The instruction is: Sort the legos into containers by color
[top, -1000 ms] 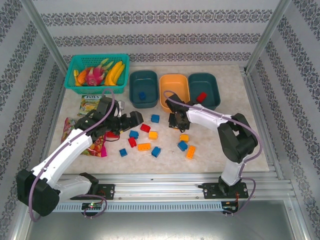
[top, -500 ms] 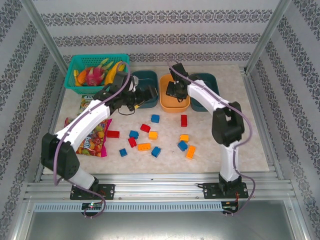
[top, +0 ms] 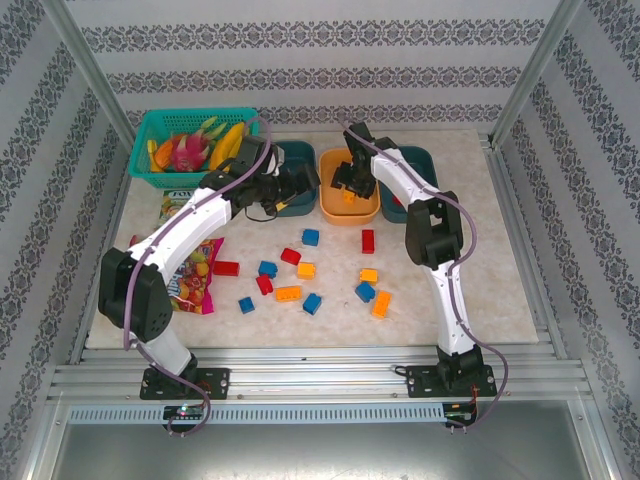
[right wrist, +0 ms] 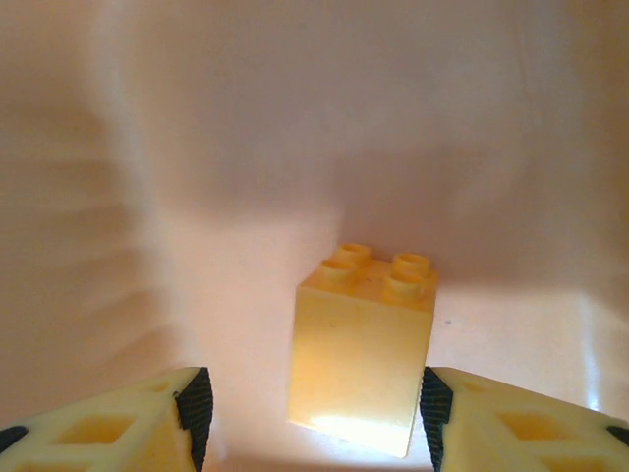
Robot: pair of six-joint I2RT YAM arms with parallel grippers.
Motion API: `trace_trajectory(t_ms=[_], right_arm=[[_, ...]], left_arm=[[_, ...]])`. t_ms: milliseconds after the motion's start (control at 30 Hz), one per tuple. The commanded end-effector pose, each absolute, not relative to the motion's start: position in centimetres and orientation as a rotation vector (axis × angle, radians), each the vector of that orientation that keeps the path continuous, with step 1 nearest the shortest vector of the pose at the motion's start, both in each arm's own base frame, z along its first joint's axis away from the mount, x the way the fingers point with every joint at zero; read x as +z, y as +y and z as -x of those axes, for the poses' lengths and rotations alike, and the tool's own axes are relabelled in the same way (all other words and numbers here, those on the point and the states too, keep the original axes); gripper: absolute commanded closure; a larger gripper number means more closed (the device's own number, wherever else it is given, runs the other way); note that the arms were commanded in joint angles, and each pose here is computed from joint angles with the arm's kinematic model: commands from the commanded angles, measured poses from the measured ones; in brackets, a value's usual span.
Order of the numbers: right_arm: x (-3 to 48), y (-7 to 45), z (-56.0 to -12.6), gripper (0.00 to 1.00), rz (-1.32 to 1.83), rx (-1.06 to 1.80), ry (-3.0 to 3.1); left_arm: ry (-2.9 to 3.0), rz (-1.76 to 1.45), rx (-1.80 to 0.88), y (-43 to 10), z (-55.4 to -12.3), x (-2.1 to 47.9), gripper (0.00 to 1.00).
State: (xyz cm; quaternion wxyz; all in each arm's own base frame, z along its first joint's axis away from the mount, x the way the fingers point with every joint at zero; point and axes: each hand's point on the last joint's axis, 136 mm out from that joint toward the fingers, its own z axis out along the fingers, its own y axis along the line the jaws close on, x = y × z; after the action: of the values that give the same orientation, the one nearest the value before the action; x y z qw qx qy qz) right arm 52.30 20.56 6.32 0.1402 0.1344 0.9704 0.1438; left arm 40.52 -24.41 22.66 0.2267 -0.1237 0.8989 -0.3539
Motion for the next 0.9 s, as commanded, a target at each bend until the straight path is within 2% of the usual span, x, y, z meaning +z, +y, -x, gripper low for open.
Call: trace_trajectory(t_ms=[0,167,300,433,567,867], right_arm=[[12.7,21.0,-51.9,0.39,-0.329,0.494,2.720],[20.6,23.6,-50.0,0.39,-0.081,0.629,2.472],[23.0,28.3,-45.8,0.36,0.212,0.797,2.274],[22.1,32.7,-40.6,0.30,0.400,1.032,2.129],[19.9,36.3,-36.4,0.28,0.559,1.166,2.136],[17.4,38.9,-33.1,0.26,0.651,1.192,2.175]], left_arm=[[2.454,0.348,-0.918,-22.5,-39.3,24.8,0.04],[2.535,0.573,-0.740,-17.5,-36.0,22.8,0.04],[2.620,0.870,-0.570,-13.1,-32.1,18.8,0.05],[2.639,1.232,-0.454,-10.1,-28.7,13.8,0.06],[2.583,1.470,-0.406,-9.2,-28.1,10.9,0.08],[2.498,1.706,-0.288,-8.0,-28.8,8.0,0.10]])
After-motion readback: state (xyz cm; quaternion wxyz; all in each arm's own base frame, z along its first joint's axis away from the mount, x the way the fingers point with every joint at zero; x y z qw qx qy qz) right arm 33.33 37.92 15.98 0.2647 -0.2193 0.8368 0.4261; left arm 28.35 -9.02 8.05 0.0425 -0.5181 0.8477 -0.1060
